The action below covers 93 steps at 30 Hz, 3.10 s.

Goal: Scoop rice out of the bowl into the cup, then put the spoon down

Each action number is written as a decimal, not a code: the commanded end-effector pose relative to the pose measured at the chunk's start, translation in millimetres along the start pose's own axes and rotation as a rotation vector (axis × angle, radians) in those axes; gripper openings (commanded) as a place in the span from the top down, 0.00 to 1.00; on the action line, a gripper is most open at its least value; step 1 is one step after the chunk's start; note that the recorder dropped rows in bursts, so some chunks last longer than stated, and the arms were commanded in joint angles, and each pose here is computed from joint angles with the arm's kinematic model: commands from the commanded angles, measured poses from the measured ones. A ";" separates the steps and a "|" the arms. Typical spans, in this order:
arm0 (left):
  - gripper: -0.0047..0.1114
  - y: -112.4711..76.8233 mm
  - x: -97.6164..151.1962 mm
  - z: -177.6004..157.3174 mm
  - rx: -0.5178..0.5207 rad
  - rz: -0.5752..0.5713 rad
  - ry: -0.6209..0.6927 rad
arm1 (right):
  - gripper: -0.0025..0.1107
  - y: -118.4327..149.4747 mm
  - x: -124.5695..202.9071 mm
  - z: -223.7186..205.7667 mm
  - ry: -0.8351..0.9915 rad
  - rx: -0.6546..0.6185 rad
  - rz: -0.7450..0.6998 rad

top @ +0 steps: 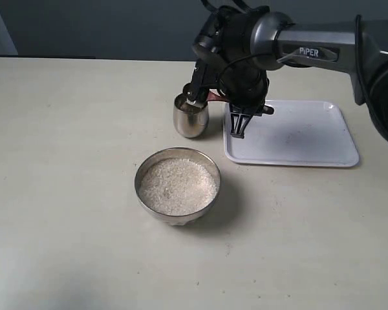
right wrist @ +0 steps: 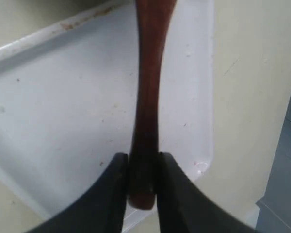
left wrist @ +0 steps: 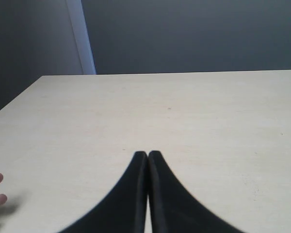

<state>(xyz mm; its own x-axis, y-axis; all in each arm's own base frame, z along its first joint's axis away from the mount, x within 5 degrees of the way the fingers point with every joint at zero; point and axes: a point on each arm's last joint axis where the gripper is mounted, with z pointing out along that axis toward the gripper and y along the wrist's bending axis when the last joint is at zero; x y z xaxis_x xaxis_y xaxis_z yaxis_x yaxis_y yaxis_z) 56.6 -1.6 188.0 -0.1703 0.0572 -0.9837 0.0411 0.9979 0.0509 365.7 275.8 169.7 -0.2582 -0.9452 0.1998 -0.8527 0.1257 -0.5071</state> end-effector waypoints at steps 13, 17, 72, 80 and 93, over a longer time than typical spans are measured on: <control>0.96 -0.1 -3.4 -0.8 0.004 -0.012 -0.017 | 0.99 -2.6 -1.7 -8.3 -0.002 0.076 0.048; 0.96 -0.1 -3.4 -0.8 0.004 -0.012 -0.017 | 0.99 -2.7 -1.3 -8.4 0.002 0.077 0.062; 0.96 -0.1 -3.4 -0.8 0.004 -0.012 -0.017 | 0.99 19.0 -9.2 -10.0 0.040 0.269 0.065; 0.96 -0.1 -3.4 -0.8 0.004 -0.012 -0.017 | 0.99 26.5 -17.4 -16.2 0.009 0.301 0.027; 0.96 -0.1 -3.4 -0.8 0.004 -0.012 -0.017 | 0.99 20.7 -12.6 -18.2 0.059 0.372 0.037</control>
<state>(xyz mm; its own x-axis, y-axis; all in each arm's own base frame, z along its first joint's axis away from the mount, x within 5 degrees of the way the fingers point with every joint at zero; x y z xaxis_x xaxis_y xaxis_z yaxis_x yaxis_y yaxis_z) 56.6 -1.6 188.0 -0.1703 0.0572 -0.9837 0.0411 0.9979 0.0509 341.9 298.7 164.4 -0.3028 -0.9283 0.2158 -0.6497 0.0354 -0.7594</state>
